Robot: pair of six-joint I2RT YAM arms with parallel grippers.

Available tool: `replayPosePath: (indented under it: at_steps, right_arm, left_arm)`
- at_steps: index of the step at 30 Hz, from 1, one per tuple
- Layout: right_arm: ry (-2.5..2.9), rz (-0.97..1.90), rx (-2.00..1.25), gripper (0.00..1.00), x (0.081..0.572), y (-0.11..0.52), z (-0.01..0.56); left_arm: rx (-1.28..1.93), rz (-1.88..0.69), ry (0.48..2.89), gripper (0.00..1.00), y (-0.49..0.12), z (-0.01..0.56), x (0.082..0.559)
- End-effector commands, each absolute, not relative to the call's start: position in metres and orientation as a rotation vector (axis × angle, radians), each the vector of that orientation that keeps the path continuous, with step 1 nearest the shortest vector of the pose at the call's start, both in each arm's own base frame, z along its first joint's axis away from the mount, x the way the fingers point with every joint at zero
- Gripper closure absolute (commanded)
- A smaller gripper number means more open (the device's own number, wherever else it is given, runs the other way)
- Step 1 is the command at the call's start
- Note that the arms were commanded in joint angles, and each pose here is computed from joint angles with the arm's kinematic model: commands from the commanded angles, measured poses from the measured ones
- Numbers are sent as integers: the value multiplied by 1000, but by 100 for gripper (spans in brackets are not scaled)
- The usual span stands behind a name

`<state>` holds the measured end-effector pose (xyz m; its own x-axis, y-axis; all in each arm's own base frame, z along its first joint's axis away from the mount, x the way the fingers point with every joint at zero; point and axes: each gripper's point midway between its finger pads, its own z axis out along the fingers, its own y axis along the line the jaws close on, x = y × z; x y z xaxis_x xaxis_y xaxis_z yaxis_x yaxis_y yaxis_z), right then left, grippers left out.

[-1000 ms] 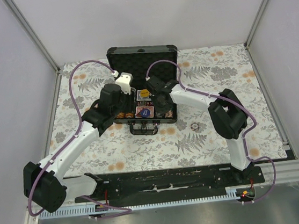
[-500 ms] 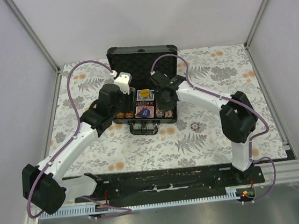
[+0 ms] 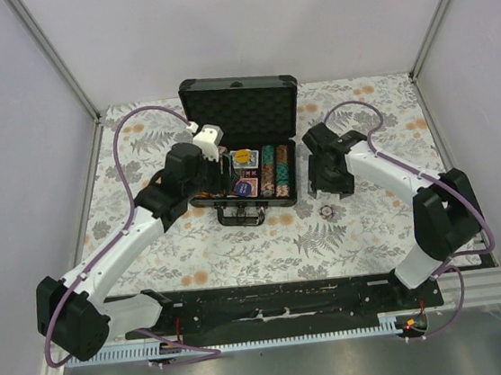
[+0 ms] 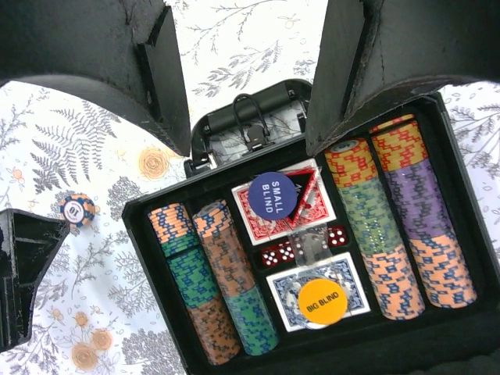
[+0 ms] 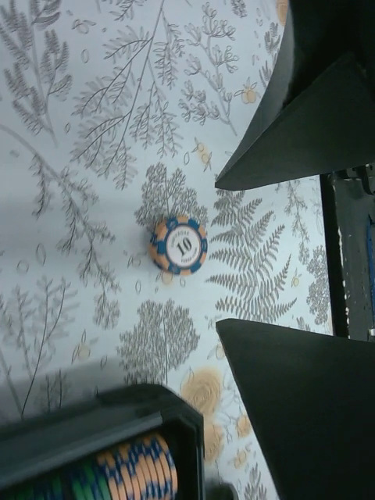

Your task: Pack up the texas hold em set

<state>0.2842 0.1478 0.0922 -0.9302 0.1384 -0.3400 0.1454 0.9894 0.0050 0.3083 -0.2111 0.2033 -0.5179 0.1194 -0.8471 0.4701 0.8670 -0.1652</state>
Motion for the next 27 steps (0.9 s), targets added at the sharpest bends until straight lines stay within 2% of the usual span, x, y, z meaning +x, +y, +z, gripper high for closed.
replayPosePath:
  at_steps: [1,5,14,27]
  right_arm:
    - [2806,23,316,23,276,133,81]
    - [2816,9,314,20,277,131,64]
    - [2841,25,293,20,285,139,34]
    - [2893,-23,330,30,272,133,13]
  left_arm:
    - [386,-589,2085,33,-222,208,301]
    - [370,-598,2089,33,-221,206,299]
    - [358,-611,2110,33,-221,201,294]
    - [362,-602,2123,33,-220,196,294]
